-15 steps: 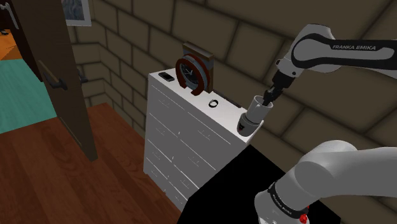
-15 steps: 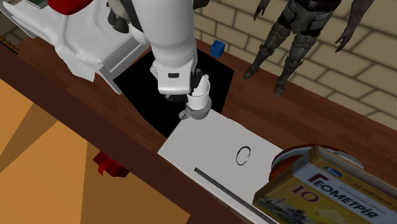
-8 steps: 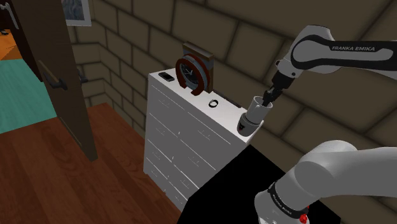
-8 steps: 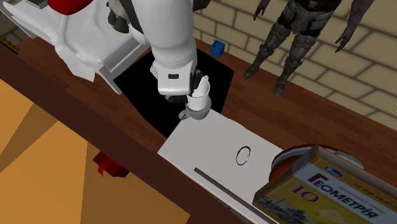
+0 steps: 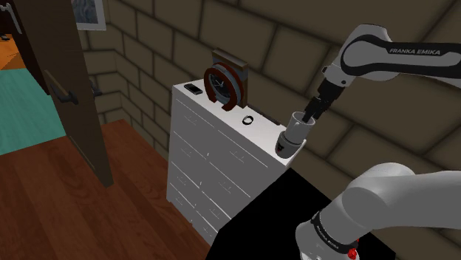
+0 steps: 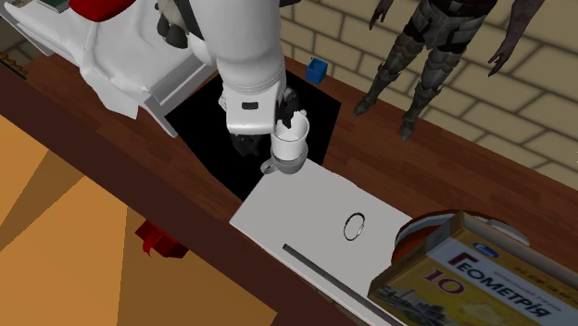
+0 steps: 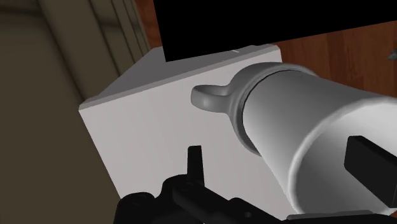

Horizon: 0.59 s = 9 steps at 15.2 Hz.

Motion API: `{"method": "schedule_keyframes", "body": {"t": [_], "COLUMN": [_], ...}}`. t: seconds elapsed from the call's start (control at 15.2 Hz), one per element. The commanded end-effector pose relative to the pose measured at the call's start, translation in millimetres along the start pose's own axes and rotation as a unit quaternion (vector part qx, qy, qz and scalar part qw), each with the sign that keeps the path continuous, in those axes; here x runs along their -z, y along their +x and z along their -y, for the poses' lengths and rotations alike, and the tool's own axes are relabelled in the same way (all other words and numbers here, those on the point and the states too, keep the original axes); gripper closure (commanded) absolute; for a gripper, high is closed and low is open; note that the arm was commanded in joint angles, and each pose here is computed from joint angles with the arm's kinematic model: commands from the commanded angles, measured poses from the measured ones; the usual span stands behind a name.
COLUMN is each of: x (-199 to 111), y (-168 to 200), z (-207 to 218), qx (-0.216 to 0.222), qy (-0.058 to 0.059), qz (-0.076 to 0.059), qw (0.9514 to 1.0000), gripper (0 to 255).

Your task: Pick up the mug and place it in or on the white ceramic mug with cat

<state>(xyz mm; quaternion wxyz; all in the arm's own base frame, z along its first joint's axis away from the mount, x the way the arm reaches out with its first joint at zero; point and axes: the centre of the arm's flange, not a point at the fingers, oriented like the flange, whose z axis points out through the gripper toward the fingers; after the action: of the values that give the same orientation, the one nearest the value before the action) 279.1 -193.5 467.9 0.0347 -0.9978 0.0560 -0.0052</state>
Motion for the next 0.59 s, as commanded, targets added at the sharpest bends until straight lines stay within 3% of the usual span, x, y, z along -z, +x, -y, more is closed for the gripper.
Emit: {"method": "schedule_keyframes", "body": {"t": [0.0, 0.53], "x": [24, 34], "y": [0, 0], "z": [1, 1], "qx": [0.0, 0.0], "qy": [0.0, 0.0], "qz": [0.0, 0.0], "qw": [1.0, 1.0], "gripper": [0, 0]}}
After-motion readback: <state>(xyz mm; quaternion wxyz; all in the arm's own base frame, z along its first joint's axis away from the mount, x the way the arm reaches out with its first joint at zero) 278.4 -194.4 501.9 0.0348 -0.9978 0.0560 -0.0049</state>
